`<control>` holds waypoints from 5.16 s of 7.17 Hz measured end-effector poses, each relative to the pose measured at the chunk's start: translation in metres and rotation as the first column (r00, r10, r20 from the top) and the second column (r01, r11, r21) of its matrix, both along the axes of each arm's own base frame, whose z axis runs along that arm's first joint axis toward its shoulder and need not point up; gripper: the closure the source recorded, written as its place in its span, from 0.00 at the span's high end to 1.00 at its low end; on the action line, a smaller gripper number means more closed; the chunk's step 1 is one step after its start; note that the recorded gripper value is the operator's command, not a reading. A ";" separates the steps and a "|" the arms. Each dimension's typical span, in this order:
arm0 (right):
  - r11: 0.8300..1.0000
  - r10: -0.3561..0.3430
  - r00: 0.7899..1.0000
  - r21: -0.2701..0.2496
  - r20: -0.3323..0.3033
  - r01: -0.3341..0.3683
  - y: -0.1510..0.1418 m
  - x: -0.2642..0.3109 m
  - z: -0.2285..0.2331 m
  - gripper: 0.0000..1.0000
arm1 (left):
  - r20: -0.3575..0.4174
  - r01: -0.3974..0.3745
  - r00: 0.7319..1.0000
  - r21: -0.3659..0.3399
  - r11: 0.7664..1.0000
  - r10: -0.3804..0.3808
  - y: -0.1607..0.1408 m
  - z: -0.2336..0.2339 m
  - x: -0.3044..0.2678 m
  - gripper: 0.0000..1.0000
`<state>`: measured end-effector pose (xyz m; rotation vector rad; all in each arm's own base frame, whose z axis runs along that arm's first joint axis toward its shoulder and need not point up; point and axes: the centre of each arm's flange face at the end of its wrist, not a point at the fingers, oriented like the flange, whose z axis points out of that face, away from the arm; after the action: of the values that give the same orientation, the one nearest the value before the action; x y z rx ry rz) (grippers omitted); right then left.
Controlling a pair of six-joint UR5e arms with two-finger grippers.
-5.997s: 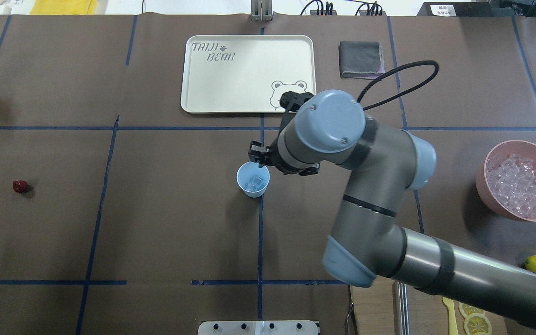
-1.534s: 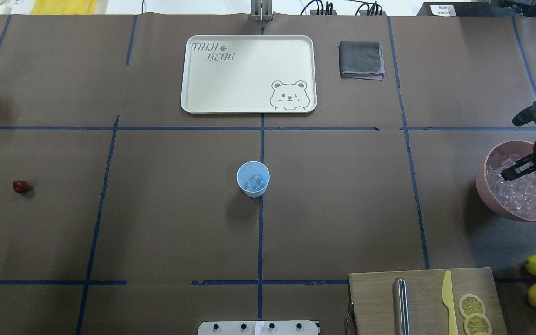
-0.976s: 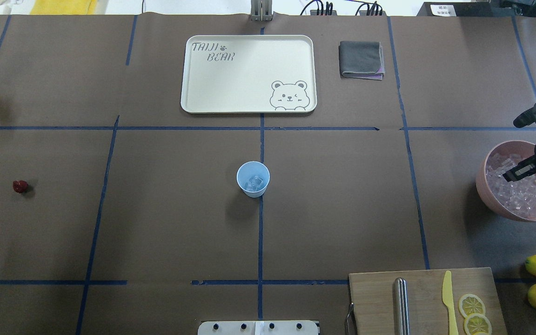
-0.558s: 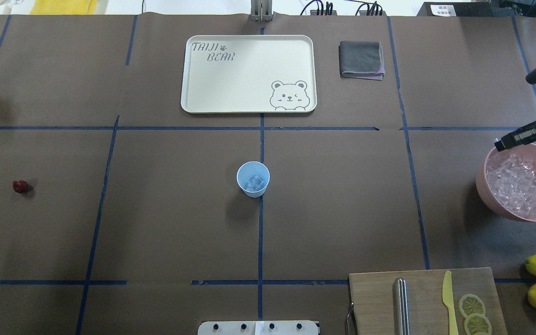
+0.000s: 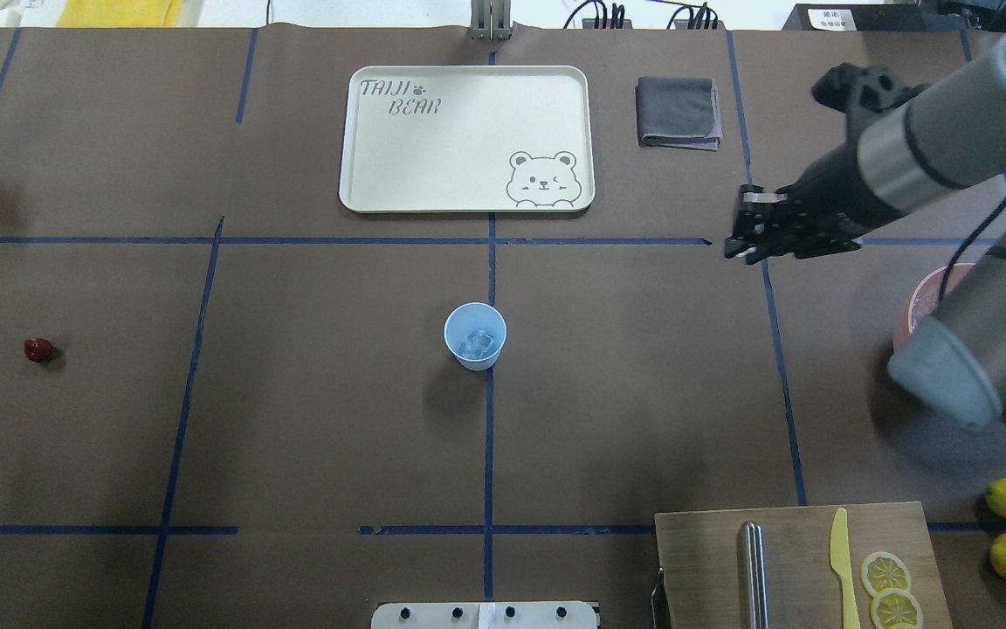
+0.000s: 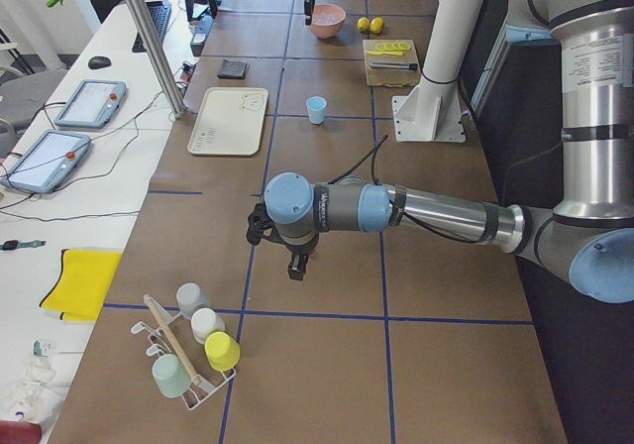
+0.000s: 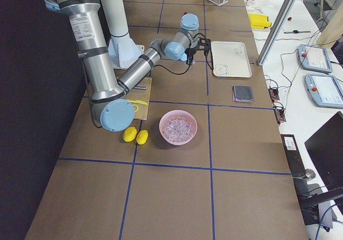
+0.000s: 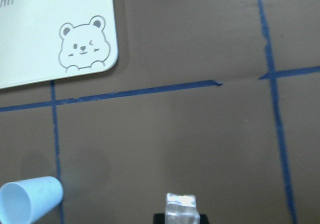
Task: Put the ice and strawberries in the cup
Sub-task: 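Carry the ice cube with the right gripper over the cup, then open the right gripper to drop the ice cube into the cup, then withdraw the right gripper toward the bowl while the left gripper reaches toward the strawberry, then lower the left gripper onto the red strawberry and grasp it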
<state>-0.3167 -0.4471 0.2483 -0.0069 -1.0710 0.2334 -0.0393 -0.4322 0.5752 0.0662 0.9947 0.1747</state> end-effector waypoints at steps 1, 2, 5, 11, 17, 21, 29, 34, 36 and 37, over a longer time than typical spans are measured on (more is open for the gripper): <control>0.998 0.045 0.999 -0.042 0.008 -0.045 0.020 -0.063 -0.032 0.00 | 0.001 0.000 1.000 0.000 1.000 0.000 0.000 0.000 0.000 1.00; 0.995 0.082 0.997 -0.065 0.007 -0.081 0.036 -0.124 -0.058 0.01 | 0.001 0.000 1.000 0.000 1.000 0.000 0.000 0.000 0.000 1.00; 0.989 0.122 0.992 -0.076 -0.025 -0.123 0.060 -0.234 -0.095 0.03 | 0.001 0.000 1.000 0.000 1.000 0.000 0.000 0.000 0.000 1.00; 0.990 0.122 0.992 -0.065 -0.038 -0.124 0.059 -0.253 -0.104 0.46 | 0.001 0.000 1.000 0.001 1.000 0.000 0.000 0.000 0.000 1.00; 0.987 0.147 0.989 -0.061 -0.018 -0.148 0.050 -0.219 -0.101 0.72 | 0.008 0.008 1.000 -0.024 1.000 -0.008 -0.002 -0.002 0.008 1.00; 0.994 0.089 0.994 -0.059 -0.055 -0.093 0.018 0.006 -0.033 1.00 | 0.085 0.051 0.996 -0.129 0.990 -0.041 -0.014 -0.013 0.095 1.00; 0.968 -0.106 0.968 0.198 -0.226 0.152 0.012 0.234 0.145 1.00 | 0.186 0.081 0.981 -0.103 0.991 -0.061 -0.024 0.019 0.265 0.98; 0.967 -0.104 0.968 0.204 -0.231 0.152 0.009 0.234 0.145 1.00 | 0.198 0.076 0.979 -0.130 0.989 -0.049 -0.027 0.029 0.280 0.85; 0.967 -0.104 0.968 0.206 -0.229 0.153 0.009 0.234 0.145 1.00 | 0.203 0.077 0.978 -0.138 0.988 -0.048 -0.028 0.034 0.281 0.64; 0.966 -0.105 0.968 0.207 -0.228 0.154 0.009 0.233 0.144 1.00 | 0.205 0.077 0.978 -0.140 0.987 -0.047 -0.028 0.035 0.281 0.38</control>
<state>-0.0833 -0.4380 0.3926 0.1468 -0.8710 -0.0075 0.2421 -0.4607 0.6105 -0.0548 0.8001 0.0484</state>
